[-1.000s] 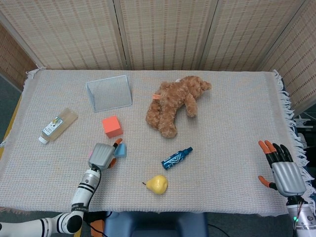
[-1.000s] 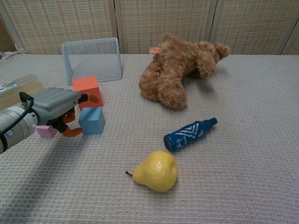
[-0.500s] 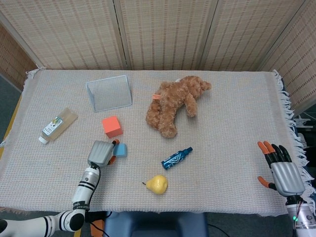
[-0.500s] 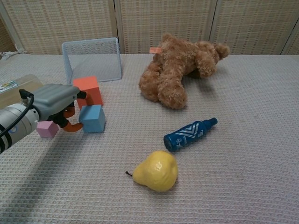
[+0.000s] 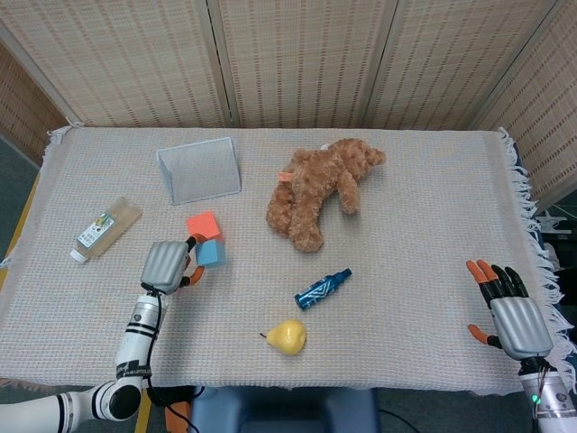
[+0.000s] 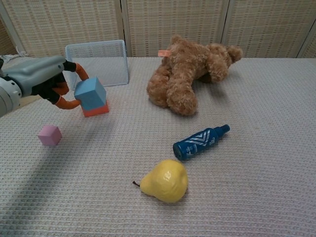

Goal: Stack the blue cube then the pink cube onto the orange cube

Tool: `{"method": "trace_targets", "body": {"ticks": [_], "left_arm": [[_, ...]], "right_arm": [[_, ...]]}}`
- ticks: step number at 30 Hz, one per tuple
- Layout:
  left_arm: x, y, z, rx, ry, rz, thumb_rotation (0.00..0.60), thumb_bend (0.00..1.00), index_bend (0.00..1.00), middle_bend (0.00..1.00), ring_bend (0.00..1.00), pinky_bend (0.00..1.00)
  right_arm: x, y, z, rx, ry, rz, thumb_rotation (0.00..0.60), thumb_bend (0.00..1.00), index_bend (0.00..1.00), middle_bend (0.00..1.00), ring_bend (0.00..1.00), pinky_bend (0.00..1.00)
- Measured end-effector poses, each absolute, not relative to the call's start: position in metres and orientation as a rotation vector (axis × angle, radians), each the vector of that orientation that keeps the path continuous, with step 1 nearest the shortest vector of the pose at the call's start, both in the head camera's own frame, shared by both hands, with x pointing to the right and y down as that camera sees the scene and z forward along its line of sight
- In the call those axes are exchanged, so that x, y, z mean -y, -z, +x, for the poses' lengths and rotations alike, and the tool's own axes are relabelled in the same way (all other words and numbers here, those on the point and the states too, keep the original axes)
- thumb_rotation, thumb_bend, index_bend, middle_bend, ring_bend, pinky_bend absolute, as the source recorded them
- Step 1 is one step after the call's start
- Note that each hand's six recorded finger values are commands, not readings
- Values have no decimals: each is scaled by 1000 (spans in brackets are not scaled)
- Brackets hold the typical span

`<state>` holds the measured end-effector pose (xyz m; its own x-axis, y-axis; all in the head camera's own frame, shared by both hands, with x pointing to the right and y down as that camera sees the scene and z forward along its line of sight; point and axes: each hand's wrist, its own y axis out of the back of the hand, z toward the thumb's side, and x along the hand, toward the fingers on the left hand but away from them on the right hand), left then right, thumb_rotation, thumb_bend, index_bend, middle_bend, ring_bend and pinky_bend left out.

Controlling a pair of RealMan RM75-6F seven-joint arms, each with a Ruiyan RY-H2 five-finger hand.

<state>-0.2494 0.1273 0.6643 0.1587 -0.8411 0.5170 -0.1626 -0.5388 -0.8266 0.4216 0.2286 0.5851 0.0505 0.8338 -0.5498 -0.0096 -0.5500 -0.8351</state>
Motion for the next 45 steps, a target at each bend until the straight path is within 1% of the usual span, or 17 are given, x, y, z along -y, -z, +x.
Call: {"method": "trace_targets", "body": {"ticks": [8, 15, 19, 32, 42, 45], "left_arm": [[-101, -666, -257, -981, 1530, -1770, 600, 356, 588, 1000, 1000, 1000], [-71, -674, -246, -911, 1599, -1660, 600, 357, 582, 1000, 1000, 1000], [-62, -679, -242, -890, 1618, -1596, 600, 357, 582, 1000, 1000, 1000], [-64, -690, -245, -836, 1647, -1527, 600, 357, 576, 1000, 1000, 1000], [-63, -694, -248, -814, 1655, -1534, 600, 357, 480, 1000, 1000, 1000], [-62, -695, -248, -814, 1654, -1536, 600, 357, 476, 1000, 1000, 1000]], "right_arm": [[-230, -586, 419, 827, -1580, -1658, 600, 89, 0, 0, 0, 0], [-230, -584, 420, 832, -1579, -1660, 600, 90, 0, 0, 0, 0], [-229, -583, 422, 837, -1581, -1659, 600, 90, 0, 0, 0, 0], [-230, -582, 424, 838, -1589, -1658, 600, 90, 0, 0, 0, 0], [-230, -583, 423, 830, -1593, -1661, 600, 89, 0, 0, 0, 0], [-231, -584, 423, 827, -1596, -1663, 600, 90, 0, 0, 0, 0]]}}
